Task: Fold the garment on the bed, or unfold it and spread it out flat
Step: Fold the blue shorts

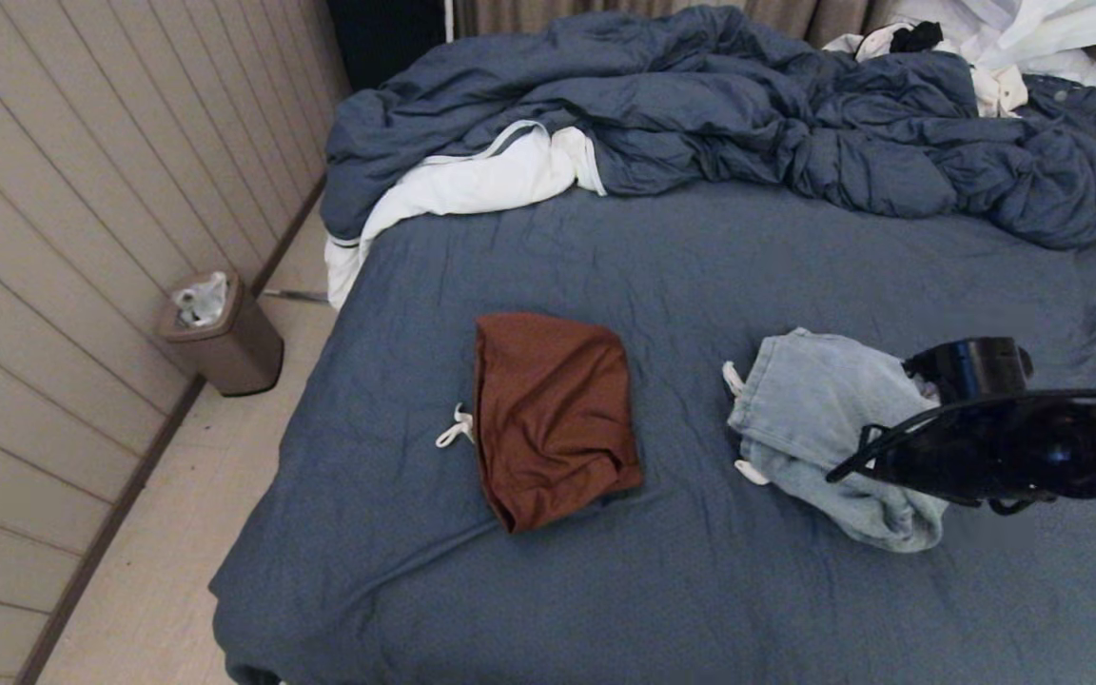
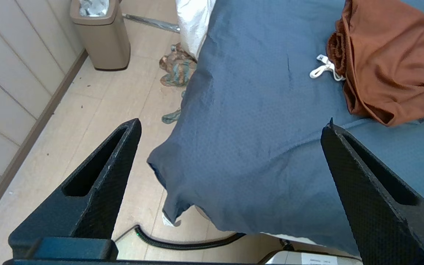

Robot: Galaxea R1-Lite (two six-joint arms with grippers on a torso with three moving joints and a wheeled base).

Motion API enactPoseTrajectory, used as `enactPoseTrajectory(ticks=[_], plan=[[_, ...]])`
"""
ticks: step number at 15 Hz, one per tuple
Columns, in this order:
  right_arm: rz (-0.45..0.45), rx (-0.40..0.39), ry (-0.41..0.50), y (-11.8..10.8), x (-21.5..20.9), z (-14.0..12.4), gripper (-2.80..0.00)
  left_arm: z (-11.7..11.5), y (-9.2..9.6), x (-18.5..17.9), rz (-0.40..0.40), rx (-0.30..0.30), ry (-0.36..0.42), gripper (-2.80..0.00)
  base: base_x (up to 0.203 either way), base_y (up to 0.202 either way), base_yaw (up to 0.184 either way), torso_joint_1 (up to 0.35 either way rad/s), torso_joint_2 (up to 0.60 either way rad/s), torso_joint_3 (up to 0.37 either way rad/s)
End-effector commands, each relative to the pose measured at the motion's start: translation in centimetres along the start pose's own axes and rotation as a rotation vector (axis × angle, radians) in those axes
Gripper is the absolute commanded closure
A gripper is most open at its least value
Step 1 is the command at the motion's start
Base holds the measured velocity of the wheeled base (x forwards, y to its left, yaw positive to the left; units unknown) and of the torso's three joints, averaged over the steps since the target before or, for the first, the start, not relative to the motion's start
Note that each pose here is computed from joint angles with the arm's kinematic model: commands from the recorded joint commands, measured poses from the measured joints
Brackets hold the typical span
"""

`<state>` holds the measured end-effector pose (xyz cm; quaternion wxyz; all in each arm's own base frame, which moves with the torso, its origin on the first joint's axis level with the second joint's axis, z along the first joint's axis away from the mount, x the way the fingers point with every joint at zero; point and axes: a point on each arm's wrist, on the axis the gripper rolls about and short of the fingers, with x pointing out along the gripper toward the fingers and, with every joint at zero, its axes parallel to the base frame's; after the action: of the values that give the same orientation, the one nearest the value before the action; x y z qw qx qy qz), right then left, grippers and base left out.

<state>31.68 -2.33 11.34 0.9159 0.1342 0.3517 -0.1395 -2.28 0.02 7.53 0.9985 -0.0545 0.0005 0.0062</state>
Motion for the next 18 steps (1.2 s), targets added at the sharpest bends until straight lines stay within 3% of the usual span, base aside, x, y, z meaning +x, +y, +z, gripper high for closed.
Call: enactPoseTrajectory(ticks=[1, 6, 8, 12, 15, 18], plan=[[0.022, -0.011, -0.024, 0.0, -2.6, -0.9, 0.00, 0.0, 0.0, 0.0, 0.002, -0.001, 0.001, -2.80, 0.000, 0.000, 0.000, 0.000, 0.00, 0.000], [0.050, -0.021, 0.071, -0.5, -1.7, -3.1, 0.00, 0.0, 0.0, 0.0, 0.002, -0.001, 0.001, -2.80, 0.000, 0.000, 0.000, 0.000, 0.00, 0.000], [0.069, -0.009, -0.004, -0.4, -2.0, -1.9, 0.00, 0.0, 0.0, 0.0, 0.002, -0.001, 0.001, -2.80, 0.000, 0.000, 0.000, 0.000, 0.00, 0.000], [0.067, 0.018, -0.197, -1.3, -4.3, 3.0, 0.00, 0.0, 0.0, 0.0, 0.002, -0.001, 0.001, -2.80, 0.000, 0.000, 0.000, 0.000, 0.00, 0.000], [0.030, 0.042, -0.210, -2.4, -4.7, 5.5, 0.00, 0.0, 0.0, 0.0, 0.002, -0.001, 0.001, -2.80, 0.000, 0.000, 0.000, 0.000, 0.00, 0.000], [0.020, 0.049, -0.188, -2.7, -3.5, 5.9, 0.00, 0.0, 0.0, 0.0, 0.002, -0.001, 0.001, -2.80, 0.000, 0.000, 0.000, 0.000, 0.00, 0.000]])
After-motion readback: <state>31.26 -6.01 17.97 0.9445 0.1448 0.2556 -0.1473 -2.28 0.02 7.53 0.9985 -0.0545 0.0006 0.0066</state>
